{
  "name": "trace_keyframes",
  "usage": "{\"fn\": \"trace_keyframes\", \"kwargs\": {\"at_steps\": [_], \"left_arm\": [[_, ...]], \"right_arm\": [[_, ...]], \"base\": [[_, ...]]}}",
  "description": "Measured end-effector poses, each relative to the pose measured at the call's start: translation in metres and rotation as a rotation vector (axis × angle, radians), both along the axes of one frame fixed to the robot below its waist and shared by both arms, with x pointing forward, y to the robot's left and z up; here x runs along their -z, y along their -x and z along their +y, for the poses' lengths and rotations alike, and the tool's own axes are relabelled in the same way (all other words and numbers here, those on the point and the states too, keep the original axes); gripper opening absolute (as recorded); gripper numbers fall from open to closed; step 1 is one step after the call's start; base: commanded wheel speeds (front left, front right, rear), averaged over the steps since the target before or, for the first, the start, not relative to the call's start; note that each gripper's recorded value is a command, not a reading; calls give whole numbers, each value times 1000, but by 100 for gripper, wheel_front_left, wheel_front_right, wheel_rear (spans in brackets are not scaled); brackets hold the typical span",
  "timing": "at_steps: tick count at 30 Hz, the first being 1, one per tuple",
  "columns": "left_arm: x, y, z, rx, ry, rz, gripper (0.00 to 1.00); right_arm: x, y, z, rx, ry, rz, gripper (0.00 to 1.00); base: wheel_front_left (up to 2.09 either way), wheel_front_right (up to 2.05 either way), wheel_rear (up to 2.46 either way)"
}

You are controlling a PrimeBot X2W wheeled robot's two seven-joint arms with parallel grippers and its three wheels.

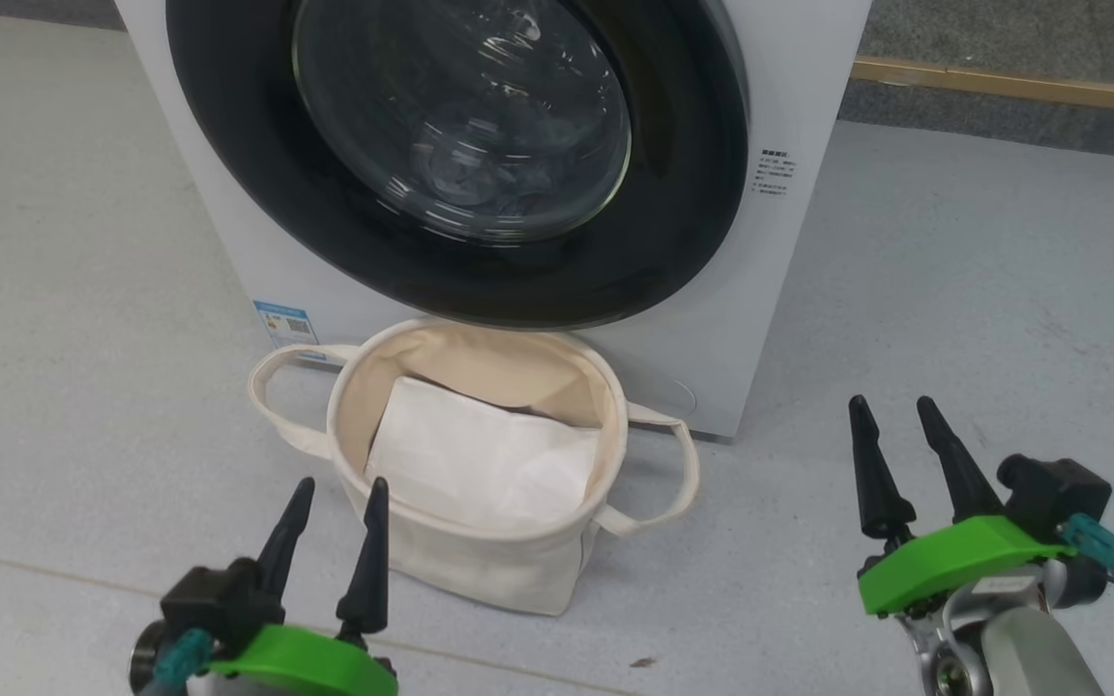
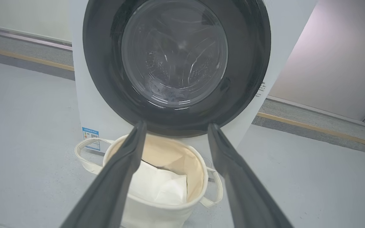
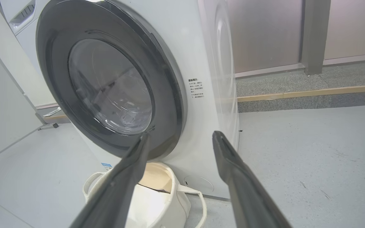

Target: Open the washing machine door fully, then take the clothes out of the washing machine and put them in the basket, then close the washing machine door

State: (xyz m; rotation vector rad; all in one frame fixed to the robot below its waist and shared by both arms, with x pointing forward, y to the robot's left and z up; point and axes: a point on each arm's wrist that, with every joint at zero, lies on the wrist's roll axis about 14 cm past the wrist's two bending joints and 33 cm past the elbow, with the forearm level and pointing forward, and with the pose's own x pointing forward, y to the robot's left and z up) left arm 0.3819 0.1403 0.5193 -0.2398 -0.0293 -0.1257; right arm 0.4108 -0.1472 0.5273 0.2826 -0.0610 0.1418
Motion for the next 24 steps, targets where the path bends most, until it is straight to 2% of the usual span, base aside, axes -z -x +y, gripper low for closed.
{"fn": "trace_keyframes", "kwargs": {"at_steps": [13, 20, 22, 24], "left_arm": [[18, 5, -14, 36, -180, 8, 100], [20, 5, -25, 73, -272, -16, 100], [17, 5, -27, 74, -292, -33, 100], [14, 5, -28, 70, -293, -45, 100]], "right_arm": [[10, 2, 10, -32, 151, -4, 100], [10, 2, 16, -54, 272, -32, 100], [8, 2, 16, -54, 272, -39, 100], [9, 2, 15, -44, 195, -33, 100]], "base": [[0, 0, 0], [0, 0, 0], [0, 0, 0], [0, 0, 0]]}}
